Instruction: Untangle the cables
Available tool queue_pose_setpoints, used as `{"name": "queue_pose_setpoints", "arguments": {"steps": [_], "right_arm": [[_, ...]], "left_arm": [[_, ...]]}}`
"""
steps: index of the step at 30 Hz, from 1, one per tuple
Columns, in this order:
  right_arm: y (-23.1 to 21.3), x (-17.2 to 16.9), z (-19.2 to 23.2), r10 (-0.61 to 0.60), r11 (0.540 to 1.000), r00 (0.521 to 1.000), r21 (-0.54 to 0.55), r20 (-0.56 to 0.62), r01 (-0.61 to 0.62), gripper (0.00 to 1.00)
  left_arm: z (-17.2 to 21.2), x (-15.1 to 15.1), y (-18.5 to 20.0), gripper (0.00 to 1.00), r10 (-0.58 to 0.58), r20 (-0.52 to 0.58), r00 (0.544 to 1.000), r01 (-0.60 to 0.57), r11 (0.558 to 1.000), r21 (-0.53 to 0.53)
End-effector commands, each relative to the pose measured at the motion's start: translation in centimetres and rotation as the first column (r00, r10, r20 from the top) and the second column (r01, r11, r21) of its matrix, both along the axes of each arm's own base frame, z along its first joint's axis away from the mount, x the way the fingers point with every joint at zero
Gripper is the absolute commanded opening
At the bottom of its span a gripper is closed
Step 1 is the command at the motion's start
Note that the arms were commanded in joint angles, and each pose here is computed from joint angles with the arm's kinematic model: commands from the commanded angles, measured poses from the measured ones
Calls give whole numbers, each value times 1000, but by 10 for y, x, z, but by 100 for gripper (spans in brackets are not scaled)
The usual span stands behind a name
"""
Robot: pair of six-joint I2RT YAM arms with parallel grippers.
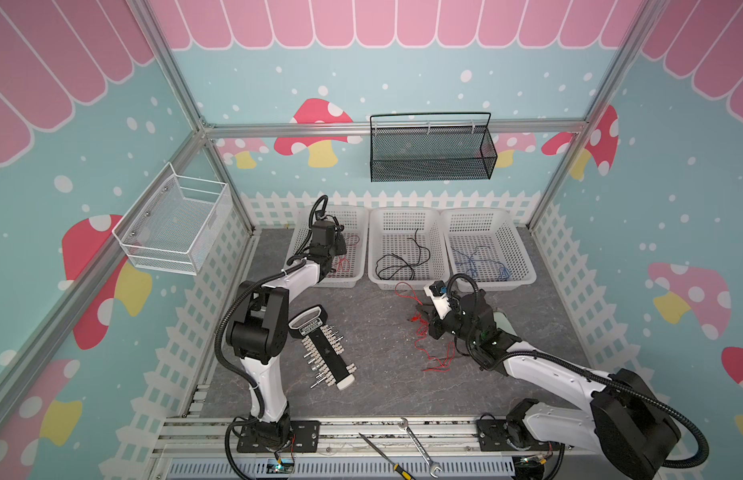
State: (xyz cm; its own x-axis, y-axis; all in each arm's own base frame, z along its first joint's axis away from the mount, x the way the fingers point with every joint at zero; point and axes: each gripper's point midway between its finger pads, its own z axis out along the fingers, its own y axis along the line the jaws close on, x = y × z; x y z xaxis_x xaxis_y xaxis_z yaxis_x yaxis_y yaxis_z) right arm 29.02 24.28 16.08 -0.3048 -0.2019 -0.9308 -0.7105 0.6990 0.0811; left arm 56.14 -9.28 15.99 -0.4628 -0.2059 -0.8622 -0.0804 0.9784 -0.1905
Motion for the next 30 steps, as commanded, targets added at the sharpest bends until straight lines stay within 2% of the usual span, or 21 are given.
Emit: {"name": "queue_pose_setpoints", "arguments": {"steps": [1,6,12,18,25,30], "right_arm": [[7,5,19,15,1000,999,21,52,-17,0],[6,4,20,16,1000,998,18,61,-17,0],[7,8,25,9,1000,997,25,73,-11,0],[13,15,31,13,999,997,35,82,-16,0],[20,19,30,37,999,996,24,84,-39,0],[25,23,27,56,998,994,3,90,-56,0]], "left_arm": [[18,-3,-2,41,-20,33,999,21,1000,-24],[33,-15,-7,47,-59,64,996,62,997,-48],[50,-42,-23,61,-124,93,988,131,989,-66],[59,-84,-44,64,-181,118,976,190,979,-68],[53,-148,-68,64,-270,115,956,281,955,-98],[41,-192,-76,64,-358,140,923,377,914,-152]]}}
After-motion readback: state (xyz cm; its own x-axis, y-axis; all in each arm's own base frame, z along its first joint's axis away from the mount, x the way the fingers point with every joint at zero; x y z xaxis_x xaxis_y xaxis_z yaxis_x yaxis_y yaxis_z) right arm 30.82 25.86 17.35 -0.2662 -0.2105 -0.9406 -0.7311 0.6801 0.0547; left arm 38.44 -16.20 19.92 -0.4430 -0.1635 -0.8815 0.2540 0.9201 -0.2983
